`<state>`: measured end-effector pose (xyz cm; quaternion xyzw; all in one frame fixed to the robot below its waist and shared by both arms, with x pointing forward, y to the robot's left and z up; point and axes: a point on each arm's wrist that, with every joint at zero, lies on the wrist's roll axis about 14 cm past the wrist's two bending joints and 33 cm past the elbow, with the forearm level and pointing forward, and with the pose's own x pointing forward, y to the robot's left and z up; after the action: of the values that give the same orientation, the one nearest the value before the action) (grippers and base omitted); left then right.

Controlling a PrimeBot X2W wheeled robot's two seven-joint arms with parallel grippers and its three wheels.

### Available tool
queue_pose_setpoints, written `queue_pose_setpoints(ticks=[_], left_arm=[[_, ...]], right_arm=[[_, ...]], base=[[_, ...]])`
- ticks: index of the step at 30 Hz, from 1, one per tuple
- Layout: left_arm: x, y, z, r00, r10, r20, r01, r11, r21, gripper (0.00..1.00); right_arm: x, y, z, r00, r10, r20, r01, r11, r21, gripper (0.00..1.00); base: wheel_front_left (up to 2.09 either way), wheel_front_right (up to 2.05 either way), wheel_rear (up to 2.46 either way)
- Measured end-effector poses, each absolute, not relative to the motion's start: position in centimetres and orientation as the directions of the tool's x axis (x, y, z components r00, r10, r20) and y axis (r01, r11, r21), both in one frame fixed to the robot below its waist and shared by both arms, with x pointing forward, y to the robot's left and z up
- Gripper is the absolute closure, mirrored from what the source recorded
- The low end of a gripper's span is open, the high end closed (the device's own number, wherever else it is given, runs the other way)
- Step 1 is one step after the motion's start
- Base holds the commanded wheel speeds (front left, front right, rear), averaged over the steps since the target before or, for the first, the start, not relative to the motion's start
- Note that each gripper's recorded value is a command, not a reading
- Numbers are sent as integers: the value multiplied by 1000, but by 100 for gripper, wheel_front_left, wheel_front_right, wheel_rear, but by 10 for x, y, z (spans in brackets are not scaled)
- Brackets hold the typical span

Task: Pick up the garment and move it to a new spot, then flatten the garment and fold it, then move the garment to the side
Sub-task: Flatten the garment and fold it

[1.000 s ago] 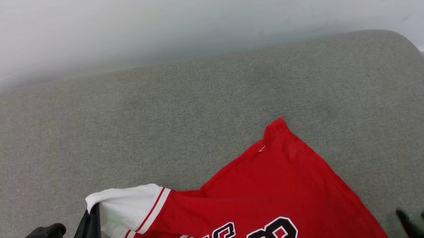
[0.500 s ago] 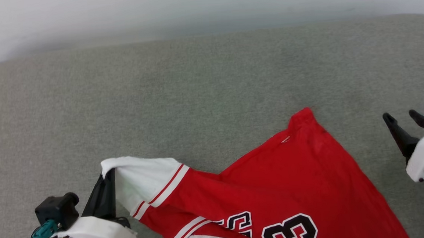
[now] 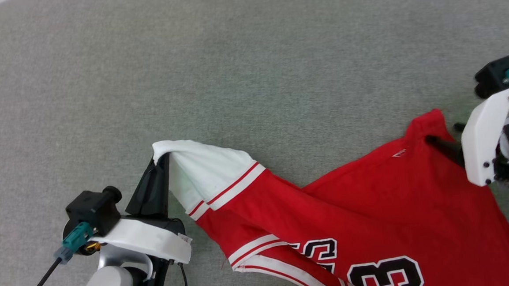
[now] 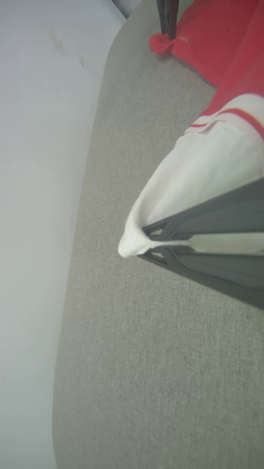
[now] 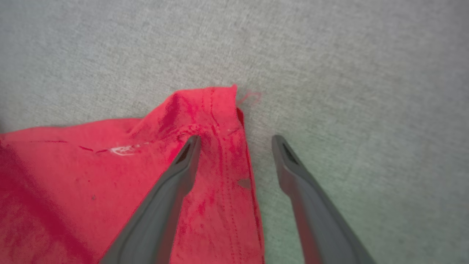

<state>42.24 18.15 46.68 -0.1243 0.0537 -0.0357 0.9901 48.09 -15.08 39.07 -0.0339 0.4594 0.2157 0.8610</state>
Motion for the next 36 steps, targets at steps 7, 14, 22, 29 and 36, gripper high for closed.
queue_pose_setpoints(ticks=[7,14,22,29,36], left_arm=[[420,189,456,991,-62,-122,30,968,-248,100],[417,189,463,992,-66,-108,33,958,-283,100],[444,205,520,995,-98,17,100,967,-233,100],[500,210,592,985,-124,122,143,976,-161,100],[547,191,666,958,-170,230,202,972,-123,100]], right_arm=[[475,-136,359,340,347,-874,-423,887,188,2],[469,-133,365,341,359,-869,-417,886,202,100],[495,-156,418,564,322,-760,-376,920,111,100],[524,-179,495,770,264,-581,-291,955,49,100],[552,-212,581,918,175,-355,-184,983,9,100]], base=[[0,0,0],[0,0,0],[0,0,0],[0,0,0],[0,0,0]])
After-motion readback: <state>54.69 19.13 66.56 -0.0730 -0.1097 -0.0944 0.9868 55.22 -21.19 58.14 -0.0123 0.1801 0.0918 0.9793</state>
